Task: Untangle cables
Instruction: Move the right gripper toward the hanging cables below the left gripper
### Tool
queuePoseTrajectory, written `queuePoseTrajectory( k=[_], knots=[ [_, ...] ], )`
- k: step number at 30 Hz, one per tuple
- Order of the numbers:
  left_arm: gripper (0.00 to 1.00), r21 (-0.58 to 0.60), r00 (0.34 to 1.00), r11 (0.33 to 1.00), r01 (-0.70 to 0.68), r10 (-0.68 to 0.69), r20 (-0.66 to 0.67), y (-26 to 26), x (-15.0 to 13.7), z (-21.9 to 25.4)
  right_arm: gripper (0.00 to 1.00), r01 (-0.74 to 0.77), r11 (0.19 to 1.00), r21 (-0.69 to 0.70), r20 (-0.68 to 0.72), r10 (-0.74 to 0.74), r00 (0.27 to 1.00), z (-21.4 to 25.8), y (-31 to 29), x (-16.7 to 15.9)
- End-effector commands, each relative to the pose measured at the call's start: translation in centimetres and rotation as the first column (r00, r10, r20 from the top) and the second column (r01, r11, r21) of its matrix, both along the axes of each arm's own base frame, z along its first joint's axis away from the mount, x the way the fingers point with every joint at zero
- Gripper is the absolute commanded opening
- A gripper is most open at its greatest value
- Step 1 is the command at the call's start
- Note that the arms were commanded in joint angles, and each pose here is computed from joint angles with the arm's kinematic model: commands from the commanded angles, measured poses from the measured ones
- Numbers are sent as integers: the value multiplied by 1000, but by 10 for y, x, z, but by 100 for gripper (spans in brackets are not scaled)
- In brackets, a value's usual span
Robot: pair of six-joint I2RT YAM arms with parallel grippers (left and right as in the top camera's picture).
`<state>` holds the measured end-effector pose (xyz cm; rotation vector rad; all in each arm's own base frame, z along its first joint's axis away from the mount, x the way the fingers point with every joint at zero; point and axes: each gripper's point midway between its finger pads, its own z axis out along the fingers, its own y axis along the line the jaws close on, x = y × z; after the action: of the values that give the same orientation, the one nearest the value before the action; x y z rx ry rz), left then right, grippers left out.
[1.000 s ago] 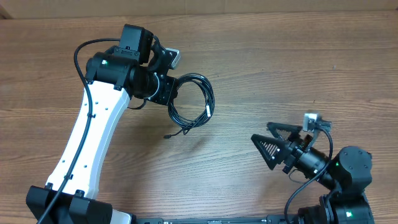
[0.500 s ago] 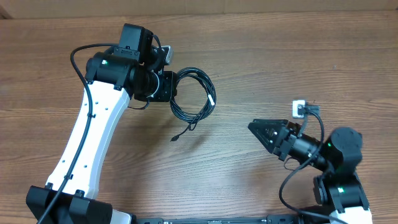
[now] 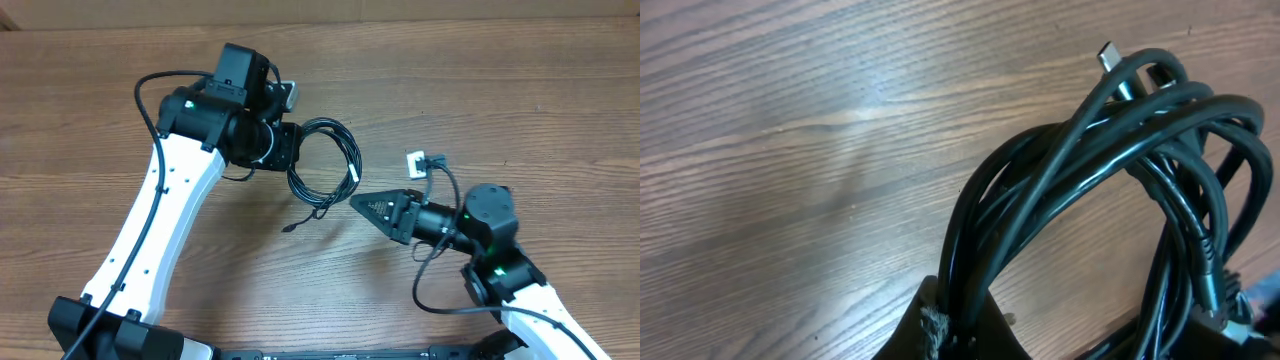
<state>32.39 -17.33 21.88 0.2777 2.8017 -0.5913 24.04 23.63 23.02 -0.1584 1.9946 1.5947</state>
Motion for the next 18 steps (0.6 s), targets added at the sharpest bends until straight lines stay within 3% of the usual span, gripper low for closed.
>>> queuePoseTrajectory(
  k=[1, 10, 14, 18],
  knots=[
    [4, -9, 999, 1000, 26, -26, 28, -7, -6, 10, 11, 55, 998, 10, -14, -55, 998, 2, 4, 14],
    [4, 23, 969, 970, 241, -242, 55, -21, -25, 8, 11, 192, 981, -16, -13, -192, 981, -6, -6, 38],
    [4, -86, 905, 903, 420, -411, 107, -49, -43, 19, 11, 246, 969, -25, -9, -247, 969, -8, -12, 46],
    [4, -212, 817, 790, 576, -543, 194, -76, -63, 36, 13, 265, 963, -40, -23, -266, 964, -15, -13, 50]
  ],
)
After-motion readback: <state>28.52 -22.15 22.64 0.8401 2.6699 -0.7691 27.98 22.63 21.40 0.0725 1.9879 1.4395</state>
